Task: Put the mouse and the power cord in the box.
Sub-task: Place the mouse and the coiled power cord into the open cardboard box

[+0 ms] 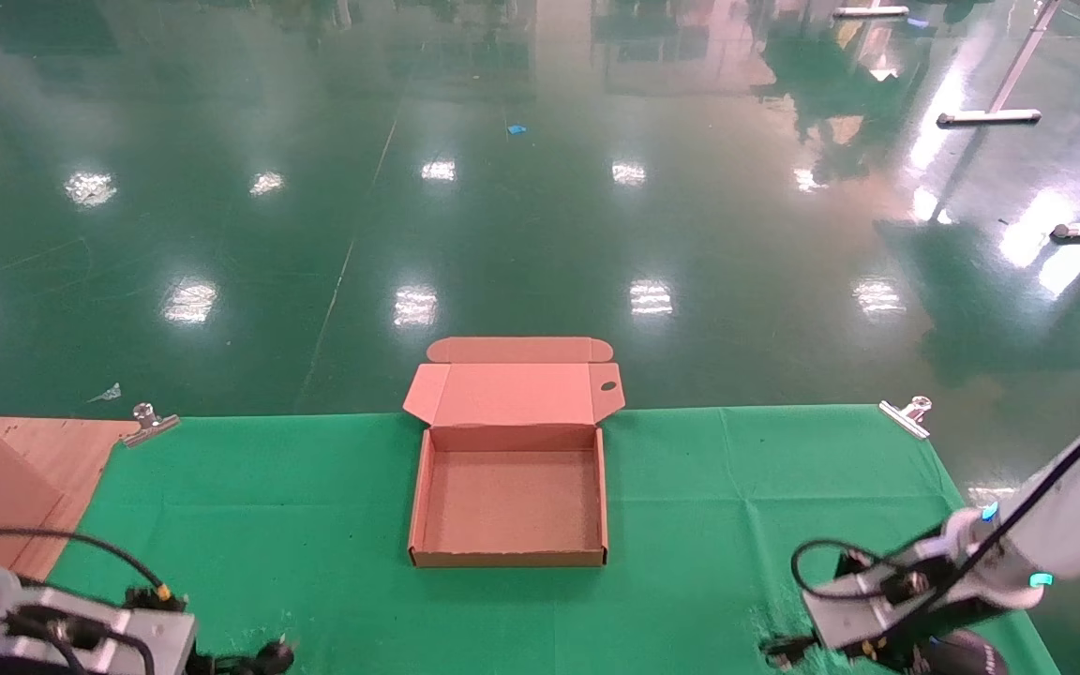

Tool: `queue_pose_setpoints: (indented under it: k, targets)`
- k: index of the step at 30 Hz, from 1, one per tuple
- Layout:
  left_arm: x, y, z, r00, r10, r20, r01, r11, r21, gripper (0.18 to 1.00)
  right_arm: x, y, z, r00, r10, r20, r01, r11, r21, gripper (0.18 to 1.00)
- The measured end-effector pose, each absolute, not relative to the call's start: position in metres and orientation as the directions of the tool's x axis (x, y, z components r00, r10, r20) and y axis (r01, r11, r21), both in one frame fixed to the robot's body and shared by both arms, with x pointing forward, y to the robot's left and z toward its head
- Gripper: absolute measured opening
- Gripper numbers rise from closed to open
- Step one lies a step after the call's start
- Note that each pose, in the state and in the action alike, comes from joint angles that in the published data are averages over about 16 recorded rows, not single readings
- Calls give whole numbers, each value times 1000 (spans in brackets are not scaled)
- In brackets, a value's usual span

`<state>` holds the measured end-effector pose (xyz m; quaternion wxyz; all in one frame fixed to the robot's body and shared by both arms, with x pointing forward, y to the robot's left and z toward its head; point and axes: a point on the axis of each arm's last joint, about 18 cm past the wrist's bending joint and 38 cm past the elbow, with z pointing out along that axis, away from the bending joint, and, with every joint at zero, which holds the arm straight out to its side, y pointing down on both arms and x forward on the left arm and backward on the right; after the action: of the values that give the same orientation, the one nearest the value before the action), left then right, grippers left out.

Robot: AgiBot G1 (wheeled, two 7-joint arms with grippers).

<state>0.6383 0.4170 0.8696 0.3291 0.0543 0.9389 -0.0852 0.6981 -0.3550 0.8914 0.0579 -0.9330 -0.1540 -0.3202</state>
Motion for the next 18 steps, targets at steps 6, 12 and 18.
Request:
queue_pose_setpoints:
  k: [6, 12, 18]
  targets:
    - [630, 401, 914, -728, 78, -681, 208, 972, -112, 311, 694, -343, 944, 700, 256, 666, 369, -929, -31, 219]
    - [622, 373, 965, -658, 126, -743, 278, 957, -84, 311, 688, -318, 1002, 642, 267, 719, 423, -905, -42, 218]
    - [623, 340, 1018, -566, 176, -805, 350, 936, -41, 311, 685, -277, 1050, 579, 280, 766, 475, -879, -38, 218]
